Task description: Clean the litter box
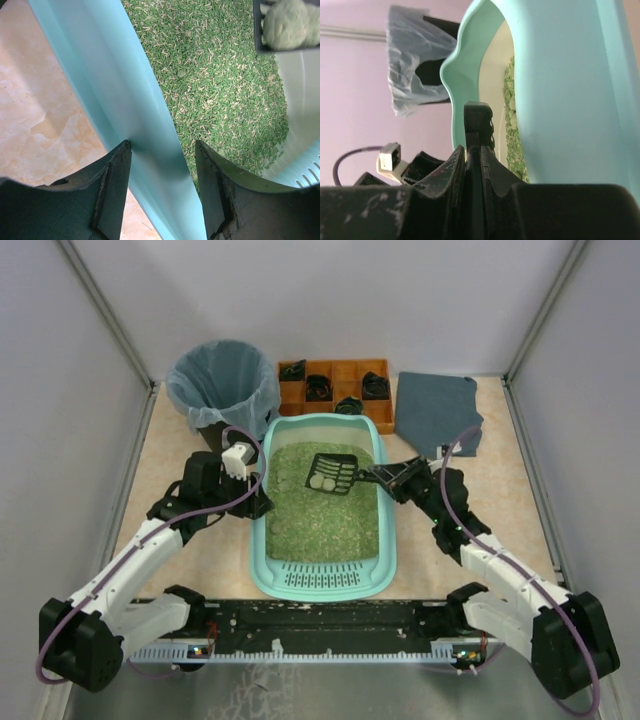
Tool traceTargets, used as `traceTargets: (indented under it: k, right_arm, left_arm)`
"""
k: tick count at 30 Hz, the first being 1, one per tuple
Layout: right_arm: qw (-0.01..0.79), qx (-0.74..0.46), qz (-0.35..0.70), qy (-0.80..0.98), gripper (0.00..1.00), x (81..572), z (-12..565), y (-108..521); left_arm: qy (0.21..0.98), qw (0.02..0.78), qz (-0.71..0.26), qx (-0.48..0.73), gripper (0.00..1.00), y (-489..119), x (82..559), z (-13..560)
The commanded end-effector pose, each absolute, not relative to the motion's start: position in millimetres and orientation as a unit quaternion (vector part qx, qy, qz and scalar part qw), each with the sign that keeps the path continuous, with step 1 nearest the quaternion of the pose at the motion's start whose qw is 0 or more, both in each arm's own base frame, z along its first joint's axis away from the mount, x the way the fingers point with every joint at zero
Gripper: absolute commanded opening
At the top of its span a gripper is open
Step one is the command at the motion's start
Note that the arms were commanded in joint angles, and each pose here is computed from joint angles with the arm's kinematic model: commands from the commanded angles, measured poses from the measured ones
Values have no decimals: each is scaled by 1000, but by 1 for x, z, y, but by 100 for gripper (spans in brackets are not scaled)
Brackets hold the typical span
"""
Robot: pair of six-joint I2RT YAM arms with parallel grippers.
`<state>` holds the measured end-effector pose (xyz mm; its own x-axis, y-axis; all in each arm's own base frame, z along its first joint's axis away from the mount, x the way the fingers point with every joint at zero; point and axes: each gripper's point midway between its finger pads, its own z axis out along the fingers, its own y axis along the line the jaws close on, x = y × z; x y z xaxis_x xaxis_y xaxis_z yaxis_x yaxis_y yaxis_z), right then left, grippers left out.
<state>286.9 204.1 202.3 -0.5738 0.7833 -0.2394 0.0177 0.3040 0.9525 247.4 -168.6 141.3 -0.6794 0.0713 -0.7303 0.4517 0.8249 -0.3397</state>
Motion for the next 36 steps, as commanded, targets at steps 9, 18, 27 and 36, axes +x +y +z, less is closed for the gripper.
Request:
traceTargets:
  k: [9,18,27,36]
  right_arm:
    - [380,289,572,667,0,289,232,208]
    - [373,298,595,647,0,290,241,206]
    - [368,296,606,640,0,285,247,208]
    - [362,274,594,665,0,284,252,224]
  left_arm:
    - [869,383,-268,163,59,-175,246,153]
    - [868,384,-269,165,59,-175,245,153]
    - [862,390,-275,173,61,-177,244,156]
    - [858,403,-269,170,65,-174,245,161]
